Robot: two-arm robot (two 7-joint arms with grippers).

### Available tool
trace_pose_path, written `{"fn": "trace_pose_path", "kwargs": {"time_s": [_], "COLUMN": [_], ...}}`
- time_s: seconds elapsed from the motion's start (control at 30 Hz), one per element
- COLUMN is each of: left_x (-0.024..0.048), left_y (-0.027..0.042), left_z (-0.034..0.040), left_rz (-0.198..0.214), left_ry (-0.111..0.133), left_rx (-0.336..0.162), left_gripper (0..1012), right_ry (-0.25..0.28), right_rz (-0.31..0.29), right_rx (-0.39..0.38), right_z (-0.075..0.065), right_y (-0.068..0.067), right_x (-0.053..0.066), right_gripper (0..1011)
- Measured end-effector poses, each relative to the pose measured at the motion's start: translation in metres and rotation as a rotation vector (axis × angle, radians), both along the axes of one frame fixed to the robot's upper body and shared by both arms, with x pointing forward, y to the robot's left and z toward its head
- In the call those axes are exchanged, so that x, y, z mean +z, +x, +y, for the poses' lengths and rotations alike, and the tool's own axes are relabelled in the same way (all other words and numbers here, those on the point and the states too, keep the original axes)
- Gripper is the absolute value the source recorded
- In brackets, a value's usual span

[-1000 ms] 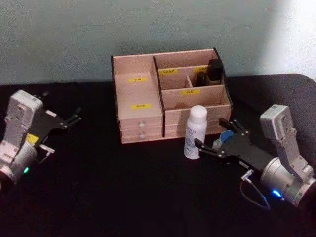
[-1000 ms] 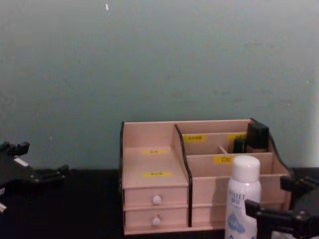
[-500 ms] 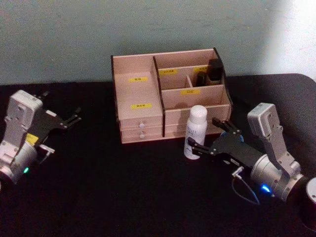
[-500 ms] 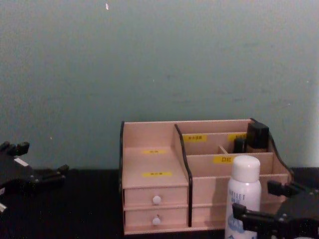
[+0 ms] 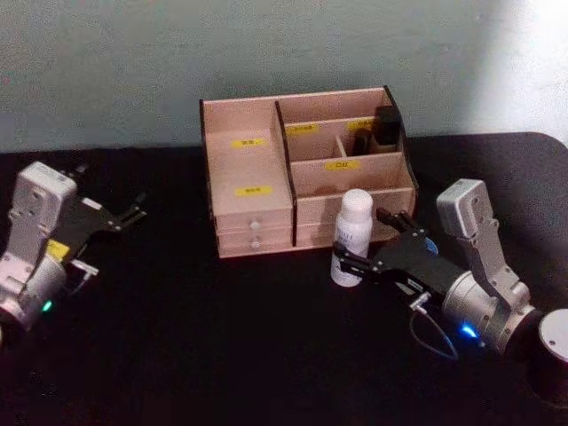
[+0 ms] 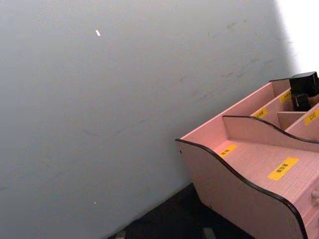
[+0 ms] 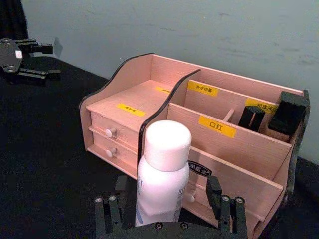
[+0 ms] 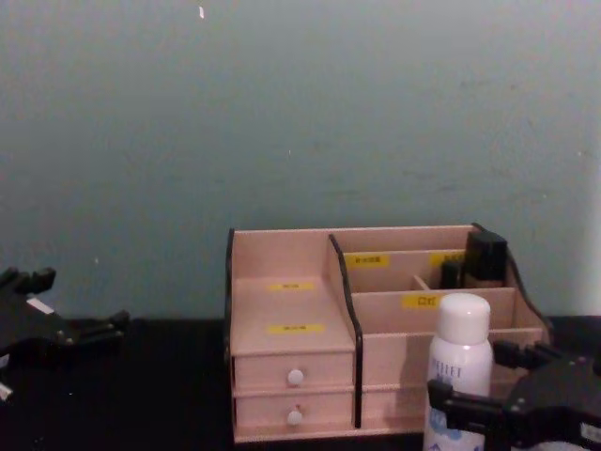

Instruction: Pick up the facial cleanser and watermelon frost from the table and place them into the tiered storage box.

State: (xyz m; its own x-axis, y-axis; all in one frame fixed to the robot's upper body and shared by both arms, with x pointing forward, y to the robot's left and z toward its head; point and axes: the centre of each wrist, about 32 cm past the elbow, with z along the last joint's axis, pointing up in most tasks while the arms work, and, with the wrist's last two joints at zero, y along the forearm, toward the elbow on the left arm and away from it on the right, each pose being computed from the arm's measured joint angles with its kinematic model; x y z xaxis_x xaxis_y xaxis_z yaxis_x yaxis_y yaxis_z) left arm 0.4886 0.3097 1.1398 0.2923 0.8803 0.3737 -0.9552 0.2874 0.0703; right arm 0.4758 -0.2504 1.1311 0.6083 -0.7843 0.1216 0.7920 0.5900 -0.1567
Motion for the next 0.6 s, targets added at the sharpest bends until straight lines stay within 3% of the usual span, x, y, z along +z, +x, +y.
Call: {"fn": "trace_pose_path", "kwargs": {"time_s": [0.6], "left_x": [0.0000], "left_y": [0.0000], "left_z": [0.0000], "left_rz": [0.000], "left_ry": [0.000], "left_rx": [0.000], "left_gripper": [1001], "right_ry": [0.018], "right_rz": [0.020], "right_rx": [0.006], "right_z": [0.0046], "right_y": [0.0102], "right_x": [-0.0014], "right_gripper": [1003]}}
